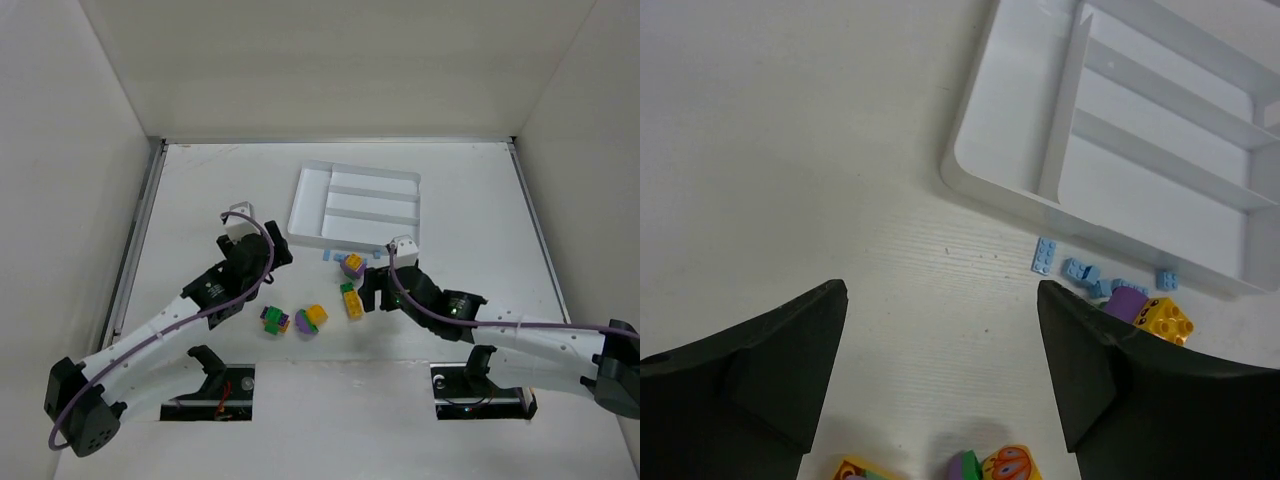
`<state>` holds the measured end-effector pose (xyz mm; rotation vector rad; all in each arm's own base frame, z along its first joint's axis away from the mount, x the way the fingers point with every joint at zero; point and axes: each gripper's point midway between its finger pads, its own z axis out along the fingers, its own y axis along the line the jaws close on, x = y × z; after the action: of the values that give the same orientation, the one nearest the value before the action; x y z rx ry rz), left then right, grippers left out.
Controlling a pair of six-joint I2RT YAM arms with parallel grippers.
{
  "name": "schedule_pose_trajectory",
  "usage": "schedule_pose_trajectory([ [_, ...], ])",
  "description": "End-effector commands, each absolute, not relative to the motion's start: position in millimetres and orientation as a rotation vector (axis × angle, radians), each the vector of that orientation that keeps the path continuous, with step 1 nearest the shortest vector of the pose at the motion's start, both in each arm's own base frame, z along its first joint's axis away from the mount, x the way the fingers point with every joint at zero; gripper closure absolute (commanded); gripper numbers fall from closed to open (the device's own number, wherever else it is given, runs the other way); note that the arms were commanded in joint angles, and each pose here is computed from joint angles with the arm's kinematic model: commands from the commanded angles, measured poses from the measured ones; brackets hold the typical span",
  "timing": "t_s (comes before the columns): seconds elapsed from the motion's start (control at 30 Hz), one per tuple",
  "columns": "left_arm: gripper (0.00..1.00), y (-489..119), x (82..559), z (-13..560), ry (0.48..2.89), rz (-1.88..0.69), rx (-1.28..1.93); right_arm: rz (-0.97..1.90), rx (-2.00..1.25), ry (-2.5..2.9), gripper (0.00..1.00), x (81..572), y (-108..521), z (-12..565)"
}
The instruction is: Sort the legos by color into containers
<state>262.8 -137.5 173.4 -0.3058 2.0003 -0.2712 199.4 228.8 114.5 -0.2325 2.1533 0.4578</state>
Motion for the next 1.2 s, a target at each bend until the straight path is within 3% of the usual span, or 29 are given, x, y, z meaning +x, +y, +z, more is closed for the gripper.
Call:
schedule_pose_trajectory([
  [0.0, 0.24, -159.4, 279.5, 203.4, 1.928, -0.373, -0.286, 0.496, -0.189, 2.102, 0.13, 213.5, 236.5, 123.2],
  [0.27, 0.3, -188.2, 304.6, 216.0, 1.83, -0.548, -0.236, 0.433, -0.208, 2.114, 0.07, 227.0, 231.2, 116.3],
  [0.43, 0.67, -206.3, 303.1, 217.5, 1.831, -0.645, -0.158, 0.374, -0.255, 2.118, 0.03, 241.8, 236.5, 115.2],
  [0.5, 0.73, -208.7, 301.0, 219.9, 1.828, -0.669, -0.144, 0.37, -0.285, 2.119, 0.01, 245.0, 242.7, 114.1],
  [0.87, 0.65, -202.0, 291.8, 196.0, 1.866, -0.652, -0.136, 0.326, -0.323, 2.125, 0.0, 278.6, 262.8, 99.7],
  [1.17, 0.62, -207.1, 294.8, 188.6, 1.889, -0.66, -0.131, 0.379, -0.341, 2.145, 0.13, 298.7, 276.7, 88.3],
])
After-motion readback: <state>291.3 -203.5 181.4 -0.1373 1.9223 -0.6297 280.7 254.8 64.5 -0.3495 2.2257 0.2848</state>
